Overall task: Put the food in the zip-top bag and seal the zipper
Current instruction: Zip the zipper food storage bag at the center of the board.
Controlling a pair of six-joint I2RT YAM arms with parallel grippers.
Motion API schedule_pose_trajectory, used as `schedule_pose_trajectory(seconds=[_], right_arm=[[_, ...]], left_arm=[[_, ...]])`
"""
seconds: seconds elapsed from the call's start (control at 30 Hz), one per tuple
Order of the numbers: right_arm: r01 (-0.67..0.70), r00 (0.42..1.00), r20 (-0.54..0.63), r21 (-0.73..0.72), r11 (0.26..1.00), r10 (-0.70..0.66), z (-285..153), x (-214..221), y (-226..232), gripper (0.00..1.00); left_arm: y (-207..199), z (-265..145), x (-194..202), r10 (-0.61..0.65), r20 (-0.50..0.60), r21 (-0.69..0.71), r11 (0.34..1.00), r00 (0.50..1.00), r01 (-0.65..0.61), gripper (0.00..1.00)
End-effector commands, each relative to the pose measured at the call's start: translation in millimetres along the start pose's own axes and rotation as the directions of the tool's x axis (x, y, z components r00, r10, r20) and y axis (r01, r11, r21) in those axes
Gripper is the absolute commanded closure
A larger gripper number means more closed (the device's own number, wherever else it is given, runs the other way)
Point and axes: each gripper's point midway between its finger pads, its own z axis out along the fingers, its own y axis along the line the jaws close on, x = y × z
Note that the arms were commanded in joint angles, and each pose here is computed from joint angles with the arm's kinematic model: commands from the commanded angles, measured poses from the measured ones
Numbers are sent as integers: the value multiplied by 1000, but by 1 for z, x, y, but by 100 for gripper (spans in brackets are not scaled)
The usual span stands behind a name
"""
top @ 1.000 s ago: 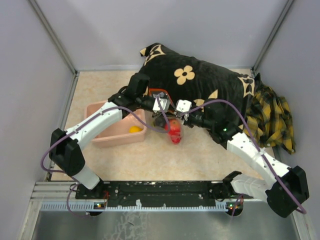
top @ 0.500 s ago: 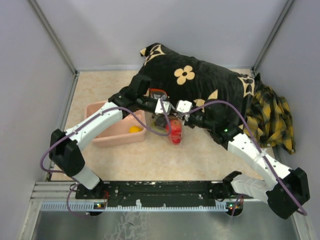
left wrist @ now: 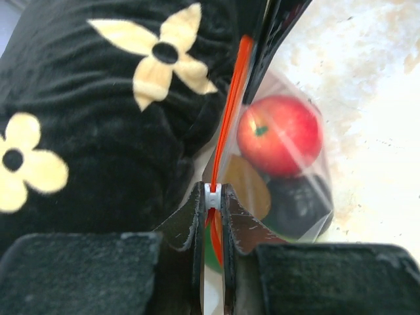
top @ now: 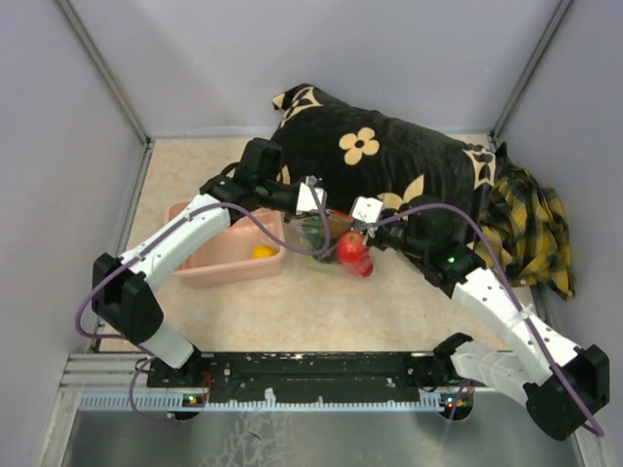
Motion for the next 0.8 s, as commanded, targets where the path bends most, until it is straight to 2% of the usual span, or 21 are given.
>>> schedule_pose_trajectory(seconds=[0.0, 0.17, 0.2, 0.3, 0.37, 0.63, 0.77], right_arm=[[26, 1000, 14, 74, 997, -27, -17, -8, -18, 100], [9, 999, 31, 59, 998, -11, -17, -12, -16, 100], [1, 999, 40, 57, 998, -4, -16, -15, -16, 95], [-10, 998, 61, 32, 999, 8, -14, -23, -15, 66], [-21, 997, 69, 7, 1000, 21, -12, -29, -15, 58], [-40, 993, 112, -27, 999, 42, -2, -43, -18, 52], [-46, 995, 90, -74, 996, 52, 5, -45, -18, 52]], left_arm=[[22, -29, 13, 4, -98, -97, 995, 995, -13, 100], [23, -33, 11, 1, -79, -95, 995, 997, -8, 100], [21, -32, 5, 3, -53, -83, 997, 999, -8, 100], [20, -31, -9, 5, -1, -64, 998, 1000, -5, 100], [18, -29, -16, 4, 22, -53, 999, 1000, -3, 100], [8, -17, -42, 21, 83, -5, 1000, 996, -21, 99], [4, -12, -52, 32, 102, 11, 999, 994, -34, 99]])
